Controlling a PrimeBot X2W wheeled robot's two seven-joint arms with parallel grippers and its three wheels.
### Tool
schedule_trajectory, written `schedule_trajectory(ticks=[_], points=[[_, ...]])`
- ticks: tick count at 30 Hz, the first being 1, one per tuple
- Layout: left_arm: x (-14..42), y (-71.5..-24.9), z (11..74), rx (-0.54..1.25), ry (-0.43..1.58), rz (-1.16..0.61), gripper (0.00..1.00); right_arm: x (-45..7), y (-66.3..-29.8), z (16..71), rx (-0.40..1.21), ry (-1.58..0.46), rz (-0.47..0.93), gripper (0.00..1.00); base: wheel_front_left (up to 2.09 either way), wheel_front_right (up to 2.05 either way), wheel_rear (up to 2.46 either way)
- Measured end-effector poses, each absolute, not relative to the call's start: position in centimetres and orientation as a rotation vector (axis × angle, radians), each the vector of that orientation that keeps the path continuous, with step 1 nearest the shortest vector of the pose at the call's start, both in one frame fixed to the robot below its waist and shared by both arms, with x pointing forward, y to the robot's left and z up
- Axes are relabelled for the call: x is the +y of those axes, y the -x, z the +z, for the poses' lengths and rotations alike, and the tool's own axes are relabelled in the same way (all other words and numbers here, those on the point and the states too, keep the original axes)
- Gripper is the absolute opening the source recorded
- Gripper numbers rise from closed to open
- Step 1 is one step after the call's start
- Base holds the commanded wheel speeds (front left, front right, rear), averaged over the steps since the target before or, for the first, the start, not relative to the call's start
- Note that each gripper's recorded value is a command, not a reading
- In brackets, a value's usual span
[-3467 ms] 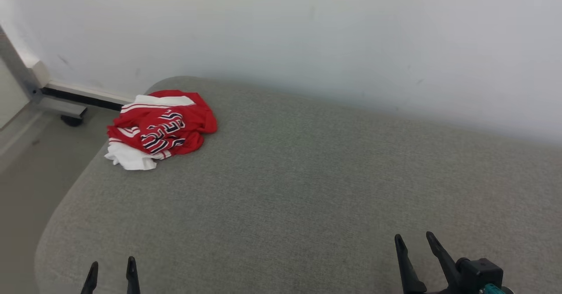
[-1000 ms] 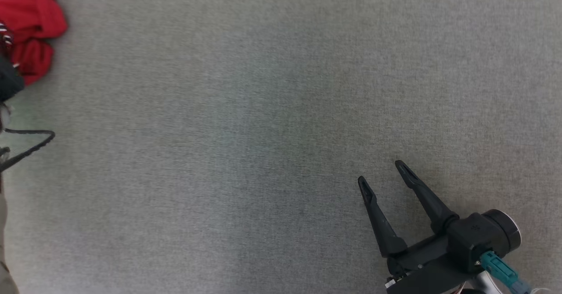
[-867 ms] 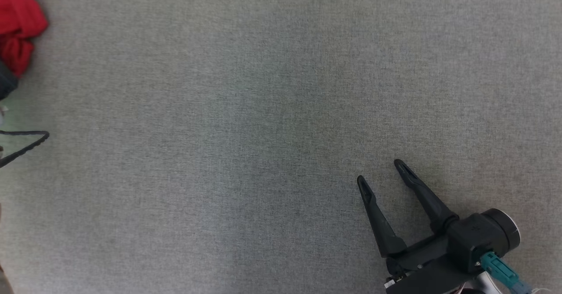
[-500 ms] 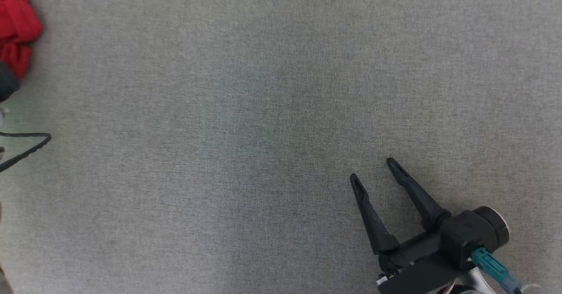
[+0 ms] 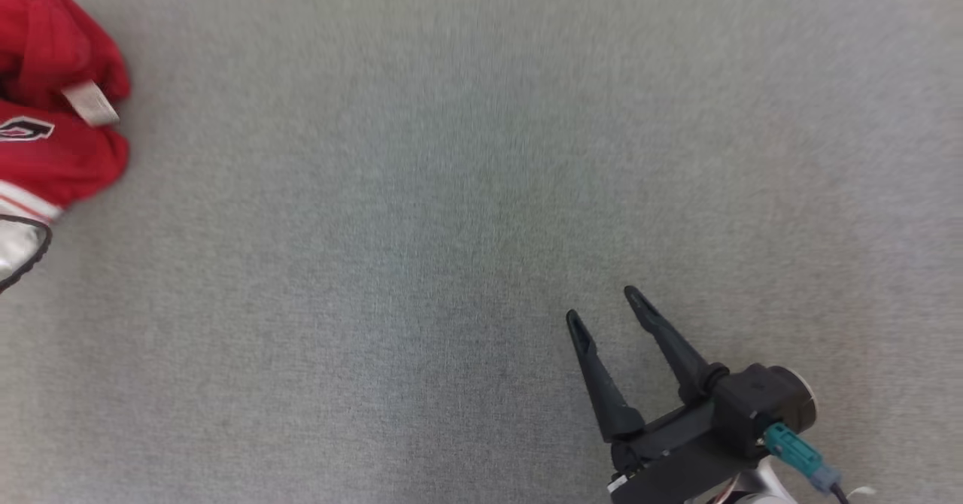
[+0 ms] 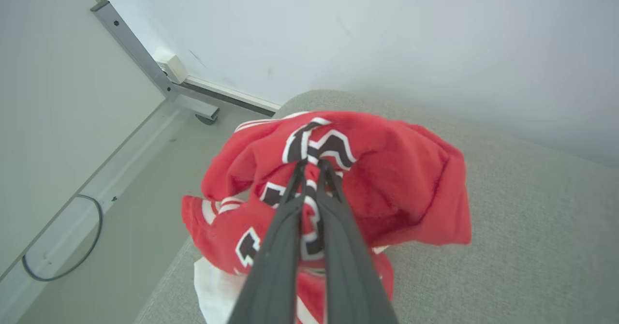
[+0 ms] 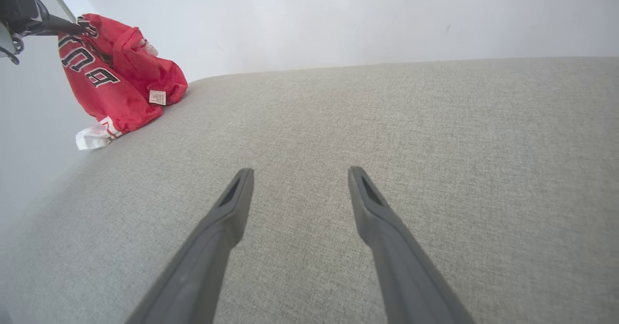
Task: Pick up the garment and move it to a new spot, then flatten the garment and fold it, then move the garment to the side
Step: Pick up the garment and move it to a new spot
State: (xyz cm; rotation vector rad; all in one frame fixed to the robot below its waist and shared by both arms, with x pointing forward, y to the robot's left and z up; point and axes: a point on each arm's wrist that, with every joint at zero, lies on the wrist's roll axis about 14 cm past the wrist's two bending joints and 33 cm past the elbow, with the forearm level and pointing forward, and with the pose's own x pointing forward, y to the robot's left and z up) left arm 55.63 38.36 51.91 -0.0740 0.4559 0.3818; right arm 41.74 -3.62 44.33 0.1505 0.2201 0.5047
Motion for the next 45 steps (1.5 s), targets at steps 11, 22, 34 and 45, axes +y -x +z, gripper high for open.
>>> schedule_trajectory(ticks=[11, 22, 34, 45], points=[[34.1, -54.5, 65.3, 0.196, 0.013, 0.221, 0.0, -3.9, -39.8, 49.7, 0.067, -0.156, 0.487, 1.0, 0.0, 0.0, 0.0], [19.4, -53.3, 77.1, -0.106, 0.009, -0.159, 0.0, -7.6, -37.5, 53.7, -0.055, -0.143, 0.379, 1.0, 0.0, 0.0, 0.0], [1.6, -51.0, 76.7, -0.182, 0.132, -0.577, 0.0, -14.2, -34.7, 55.3, -0.104, -0.122, 0.178, 1.0, 0.0, 0.0, 0.0], [-7.3, -48.4, 61.7, 0.104, 0.206, -0.71, 0.0, -19.2, -32.0, 55.1, -0.103, -0.122, 0.01, 1.0, 0.0, 0.0, 0.0]])
